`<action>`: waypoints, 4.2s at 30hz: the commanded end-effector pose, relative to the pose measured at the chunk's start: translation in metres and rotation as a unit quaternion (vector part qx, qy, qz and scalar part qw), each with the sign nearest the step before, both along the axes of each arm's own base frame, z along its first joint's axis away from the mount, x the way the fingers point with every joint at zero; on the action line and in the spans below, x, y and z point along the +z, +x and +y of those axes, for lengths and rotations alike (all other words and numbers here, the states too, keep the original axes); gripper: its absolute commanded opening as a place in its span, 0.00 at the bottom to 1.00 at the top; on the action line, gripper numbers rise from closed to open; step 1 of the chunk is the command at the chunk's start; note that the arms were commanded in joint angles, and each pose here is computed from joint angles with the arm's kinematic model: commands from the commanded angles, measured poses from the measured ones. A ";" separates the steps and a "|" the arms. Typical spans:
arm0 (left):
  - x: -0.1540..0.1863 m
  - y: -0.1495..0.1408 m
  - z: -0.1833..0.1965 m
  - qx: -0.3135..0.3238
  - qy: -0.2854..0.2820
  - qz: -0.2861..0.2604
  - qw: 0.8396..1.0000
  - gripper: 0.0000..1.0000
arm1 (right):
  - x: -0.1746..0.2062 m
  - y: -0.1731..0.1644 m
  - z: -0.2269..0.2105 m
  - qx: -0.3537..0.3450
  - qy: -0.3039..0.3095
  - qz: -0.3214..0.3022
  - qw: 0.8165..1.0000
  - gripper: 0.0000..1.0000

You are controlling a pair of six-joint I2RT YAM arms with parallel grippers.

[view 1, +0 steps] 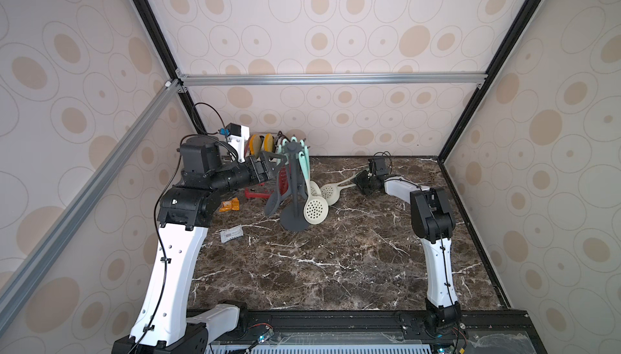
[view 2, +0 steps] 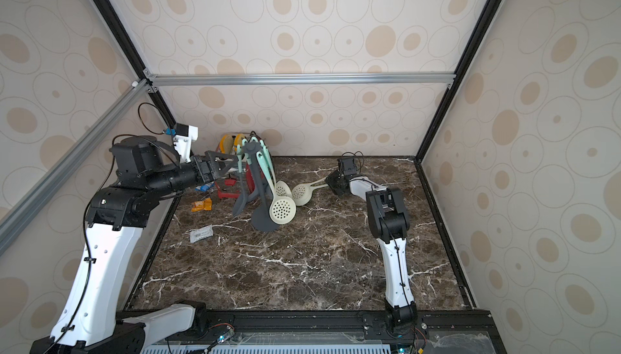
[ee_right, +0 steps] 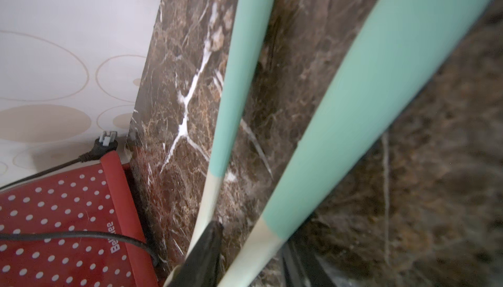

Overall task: Hang the skimmer on the kitchen utensil rack
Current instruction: Pick up the skimmer from the center of the board.

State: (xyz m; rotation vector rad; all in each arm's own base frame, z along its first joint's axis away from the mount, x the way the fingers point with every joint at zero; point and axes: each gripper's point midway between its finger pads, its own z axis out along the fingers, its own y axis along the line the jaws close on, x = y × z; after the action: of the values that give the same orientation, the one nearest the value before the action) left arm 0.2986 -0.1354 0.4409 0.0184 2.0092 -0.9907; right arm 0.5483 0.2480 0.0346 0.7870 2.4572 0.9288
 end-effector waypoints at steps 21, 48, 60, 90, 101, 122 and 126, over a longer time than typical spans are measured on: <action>-0.029 -0.045 0.030 0.053 0.108 0.002 0.993 0.78 | 0.041 -0.071 -0.063 0.064 -0.062 -0.023 0.996 0.00; 0.033 -0.076 -0.047 -0.071 0.051 -0.074 0.993 0.78 | 0.333 -0.302 -0.066 0.310 -0.270 -0.426 0.806 0.00; 0.038 -0.081 -0.133 -0.141 0.041 -0.144 0.979 0.77 | 0.363 -0.333 0.003 0.307 -0.219 -0.424 0.823 0.00; 0.008 -0.054 -0.174 -0.141 0.073 -0.119 0.980 0.00 | 0.387 -0.362 0.050 0.332 -0.145 -0.461 0.810 0.00; 0.072 -0.095 -0.146 -0.279 -0.030 -0.162 0.946 0.00 | 0.434 -0.399 0.042 0.448 0.078 -0.538 0.710 0.82; 0.145 -0.144 -0.138 -0.347 -0.129 -0.240 0.897 0.00 | 0.482 -0.446 0.092 0.513 0.255 -0.561 0.597 0.22; 0.131 -0.135 -0.129 -0.305 -0.089 -0.236 0.918 0.00 | 0.468 -0.433 0.089 0.494 0.190 -0.563 0.634 0.00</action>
State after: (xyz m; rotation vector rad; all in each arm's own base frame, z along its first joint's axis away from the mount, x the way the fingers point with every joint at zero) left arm 0.1746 -0.2788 0.5617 0.7584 1.5044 -1.4590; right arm 0.1089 0.3435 0.5012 -1.0595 1.3072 1.7199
